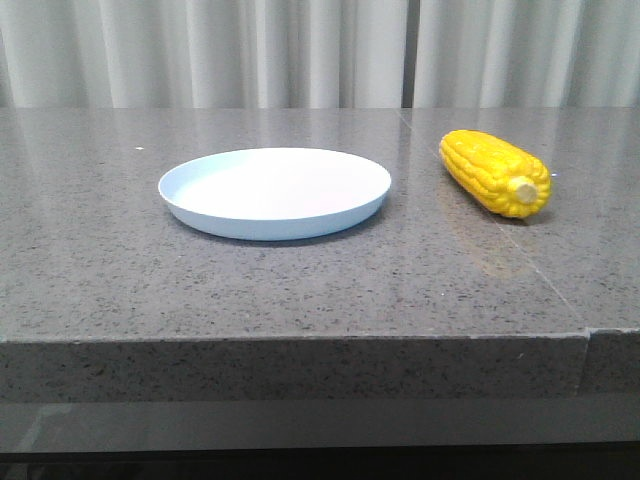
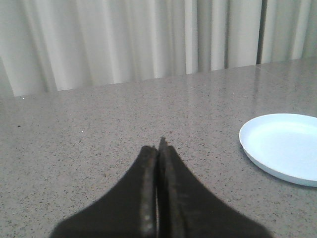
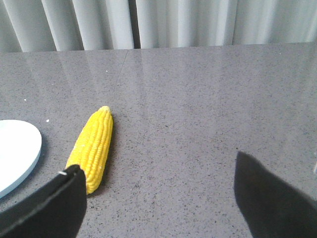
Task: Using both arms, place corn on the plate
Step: 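Release the plate and lift the left gripper away, then lower the right gripper onto the yellow corn cob and grasp it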
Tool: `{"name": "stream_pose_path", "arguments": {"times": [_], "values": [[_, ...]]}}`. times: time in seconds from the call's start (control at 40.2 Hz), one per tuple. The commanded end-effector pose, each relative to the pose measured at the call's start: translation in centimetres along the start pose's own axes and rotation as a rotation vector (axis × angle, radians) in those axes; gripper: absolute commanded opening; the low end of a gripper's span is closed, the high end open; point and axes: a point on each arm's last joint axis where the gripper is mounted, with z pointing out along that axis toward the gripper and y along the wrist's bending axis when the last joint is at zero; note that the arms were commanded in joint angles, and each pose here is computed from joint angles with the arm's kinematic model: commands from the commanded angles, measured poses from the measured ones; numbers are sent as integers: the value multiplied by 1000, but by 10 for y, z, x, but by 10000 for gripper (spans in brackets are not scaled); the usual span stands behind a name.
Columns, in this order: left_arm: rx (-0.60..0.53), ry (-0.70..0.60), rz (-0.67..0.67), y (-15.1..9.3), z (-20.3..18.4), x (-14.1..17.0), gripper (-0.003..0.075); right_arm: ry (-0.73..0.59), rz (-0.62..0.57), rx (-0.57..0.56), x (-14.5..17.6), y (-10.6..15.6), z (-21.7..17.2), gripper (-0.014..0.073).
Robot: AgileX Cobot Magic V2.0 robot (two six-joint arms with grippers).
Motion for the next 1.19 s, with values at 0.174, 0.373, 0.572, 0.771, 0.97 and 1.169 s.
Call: {"name": "stream_pose_path", "arguments": {"times": [0.174,0.373,0.572,0.771,0.97,1.169], "values": [[5,-102,-5,0,-2,-15,-20,17,-8,9,-28,3,20,632],[5,-102,-5,0,-2,-15,-20,209,29,19,-44,8,75,632],[5,-102,-5,0,-2,-15,-20,376,90,-24,-49,23,133,632],[5,-102,-5,0,-2,-15,-20,557,69,-100,-40,56,183,632],[5,-102,-5,0,-2,-15,-20,637,129,-122,-31,70,231,632],[5,-102,-5,0,-2,-15,-20,687,127,-109,-17,74,267,632]]}}
